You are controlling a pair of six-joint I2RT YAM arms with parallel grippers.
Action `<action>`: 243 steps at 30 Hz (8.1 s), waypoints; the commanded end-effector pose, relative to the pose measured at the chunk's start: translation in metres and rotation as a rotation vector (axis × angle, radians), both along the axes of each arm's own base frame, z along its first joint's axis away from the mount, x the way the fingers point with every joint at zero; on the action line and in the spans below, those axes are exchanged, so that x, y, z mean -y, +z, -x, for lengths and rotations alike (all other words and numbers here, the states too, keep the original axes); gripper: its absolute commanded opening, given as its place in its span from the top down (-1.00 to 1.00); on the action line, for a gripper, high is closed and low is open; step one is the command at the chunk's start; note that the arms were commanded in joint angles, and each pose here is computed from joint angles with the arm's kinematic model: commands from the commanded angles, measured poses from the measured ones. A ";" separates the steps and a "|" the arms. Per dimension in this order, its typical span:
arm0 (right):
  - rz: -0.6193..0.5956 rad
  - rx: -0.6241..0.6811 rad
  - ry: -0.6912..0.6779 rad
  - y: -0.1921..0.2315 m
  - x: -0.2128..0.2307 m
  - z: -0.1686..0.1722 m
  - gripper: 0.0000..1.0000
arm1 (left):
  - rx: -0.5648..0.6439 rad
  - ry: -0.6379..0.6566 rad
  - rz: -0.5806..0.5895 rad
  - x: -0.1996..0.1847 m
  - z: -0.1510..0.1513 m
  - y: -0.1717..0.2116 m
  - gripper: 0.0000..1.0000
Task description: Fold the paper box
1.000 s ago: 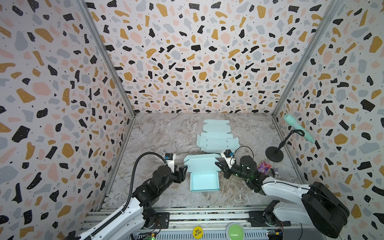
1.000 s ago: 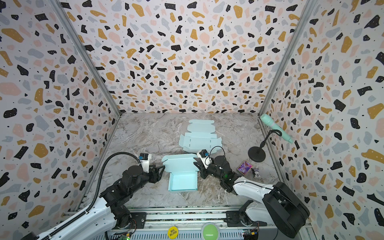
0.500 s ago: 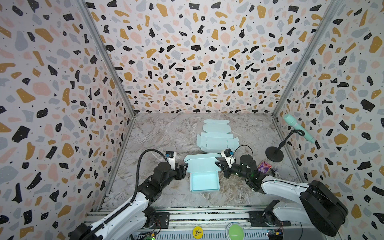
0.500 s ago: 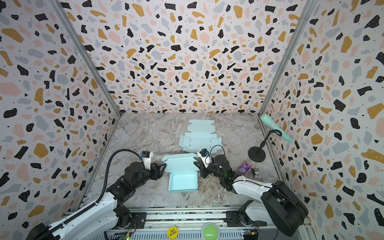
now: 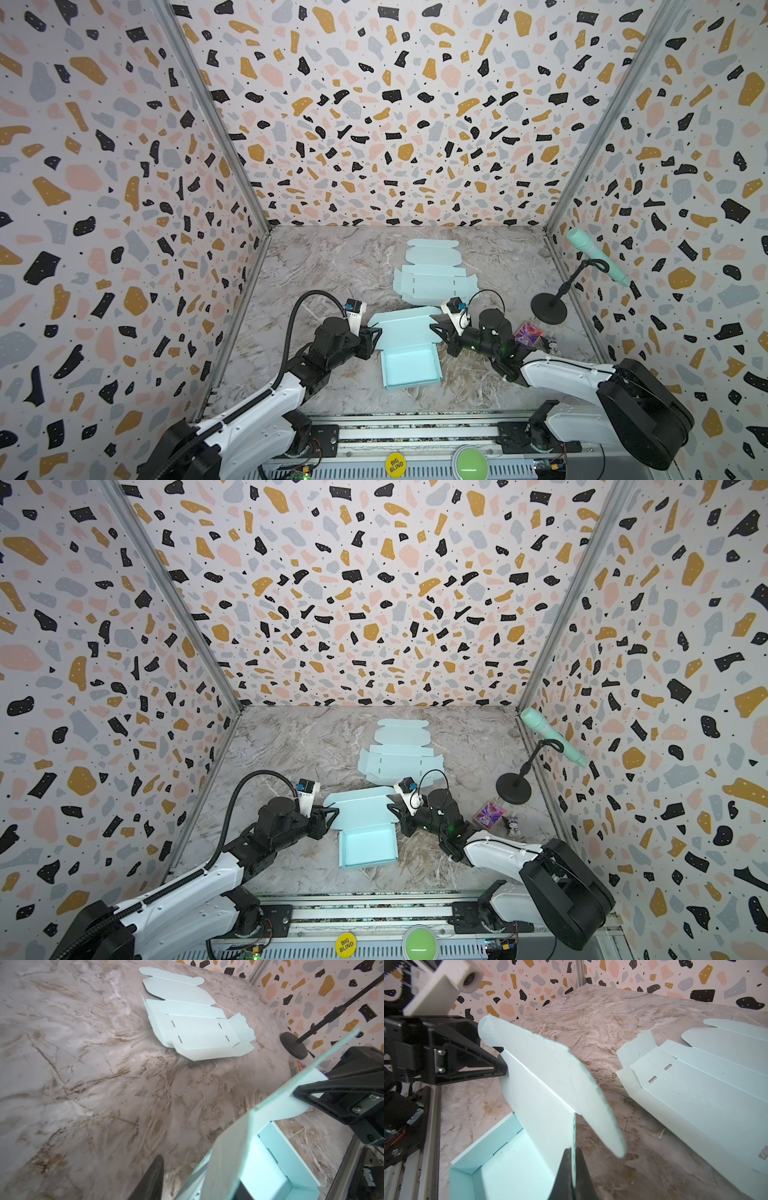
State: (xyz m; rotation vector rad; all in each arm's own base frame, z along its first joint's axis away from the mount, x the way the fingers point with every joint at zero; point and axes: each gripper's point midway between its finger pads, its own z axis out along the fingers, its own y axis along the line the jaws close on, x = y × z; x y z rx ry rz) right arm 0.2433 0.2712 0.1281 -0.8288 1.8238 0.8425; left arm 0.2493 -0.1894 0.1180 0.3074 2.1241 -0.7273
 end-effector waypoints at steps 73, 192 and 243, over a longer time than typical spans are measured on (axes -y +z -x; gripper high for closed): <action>-0.092 0.033 -0.059 0.045 -0.041 -0.017 0.78 | 0.283 0.163 0.148 0.018 -0.018 0.056 0.90; -0.067 -0.169 -0.302 0.000 0.016 0.005 -0.49 | 0.308 0.210 -0.065 0.070 0.063 -0.024 0.17; -0.068 -0.253 -0.253 -0.029 0.015 0.021 -0.42 | -0.040 0.143 0.044 0.042 -0.007 0.002 -0.66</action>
